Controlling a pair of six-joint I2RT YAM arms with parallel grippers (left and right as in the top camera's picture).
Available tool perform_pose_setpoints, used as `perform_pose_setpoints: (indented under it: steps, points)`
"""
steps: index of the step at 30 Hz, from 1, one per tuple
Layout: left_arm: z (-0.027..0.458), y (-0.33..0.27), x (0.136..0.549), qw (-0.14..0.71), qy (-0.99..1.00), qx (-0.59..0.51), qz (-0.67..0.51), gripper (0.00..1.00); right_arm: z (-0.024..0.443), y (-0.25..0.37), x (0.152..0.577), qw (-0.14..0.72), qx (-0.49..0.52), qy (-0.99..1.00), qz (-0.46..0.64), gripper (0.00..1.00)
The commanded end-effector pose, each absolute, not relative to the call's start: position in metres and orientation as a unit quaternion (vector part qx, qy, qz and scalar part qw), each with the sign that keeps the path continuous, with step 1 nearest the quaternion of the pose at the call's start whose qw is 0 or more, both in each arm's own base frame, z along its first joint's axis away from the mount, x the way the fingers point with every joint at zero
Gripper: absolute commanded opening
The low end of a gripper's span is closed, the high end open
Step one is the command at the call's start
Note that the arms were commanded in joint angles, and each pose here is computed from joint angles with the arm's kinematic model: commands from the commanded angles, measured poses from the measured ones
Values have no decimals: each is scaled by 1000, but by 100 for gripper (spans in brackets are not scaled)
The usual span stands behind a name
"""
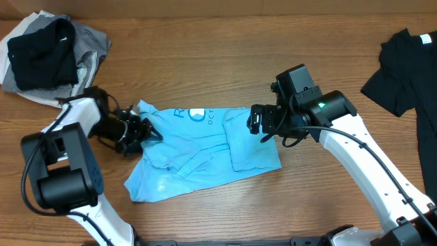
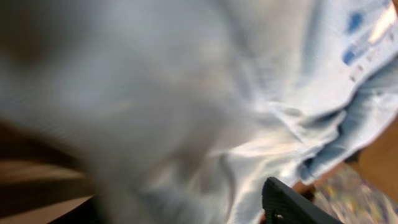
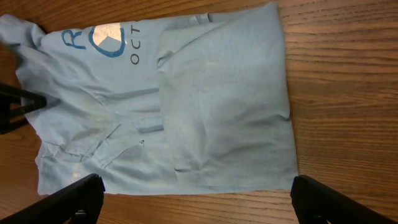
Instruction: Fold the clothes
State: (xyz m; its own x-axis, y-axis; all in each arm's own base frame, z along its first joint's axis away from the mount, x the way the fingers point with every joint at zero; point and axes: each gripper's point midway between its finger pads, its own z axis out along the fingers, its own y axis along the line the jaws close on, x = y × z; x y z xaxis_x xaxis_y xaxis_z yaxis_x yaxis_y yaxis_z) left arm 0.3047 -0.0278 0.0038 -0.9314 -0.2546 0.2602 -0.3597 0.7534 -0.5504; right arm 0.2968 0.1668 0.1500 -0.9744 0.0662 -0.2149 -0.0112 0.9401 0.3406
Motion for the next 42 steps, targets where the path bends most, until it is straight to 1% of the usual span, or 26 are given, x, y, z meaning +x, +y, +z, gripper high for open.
perform_pose_setpoints:
  steps: [1,2,4,6,7,8,9,11,16,22,27,33,42]
  points:
    - [-66,-37,255,184,-943,120,251,67,155,166,301,123,12,977,173,100]
    - [-66,-39,255,185,-943,117,250,64,155,166,301,123,12,977,173,100]
    - [-66,-43,254,187,-944,109,249,57,155,166,301,124,12,977,173,100]
    - [-66,-47,254,189,-945,103,247,45,155,167,302,125,12,977,173,100]
    - [-66,-48,254,189,-945,101,247,36,155,167,302,125,12,977,174,100]
    - [-66,-49,254,189,-945,100,246,16,155,167,302,126,12,977,174,100]
    - [-66,-48,254,189,-945,102,245,4,155,167,302,126,12,977,174,100]
    - [-67,-45,255,190,-947,109,237,4,155,167,302,126,12,977,174,100]
    - [-63,-7,255,218,-951,178,130,4,155,167,301,124,12,977,173,100]
    - [-22,38,282,219,-948,230,33,4,154,166,300,122,12,977,172,100]
    - [20,50,315,190,-952,236,26,4,152,166,300,119,13,978,171,100]
    - [67,46,341,161,-960,228,25,4,135,169,304,110,12,979,171,100]
    - [101,-7,345,149,-975,162,25,4,72,186,309,61,22,979,196,100]
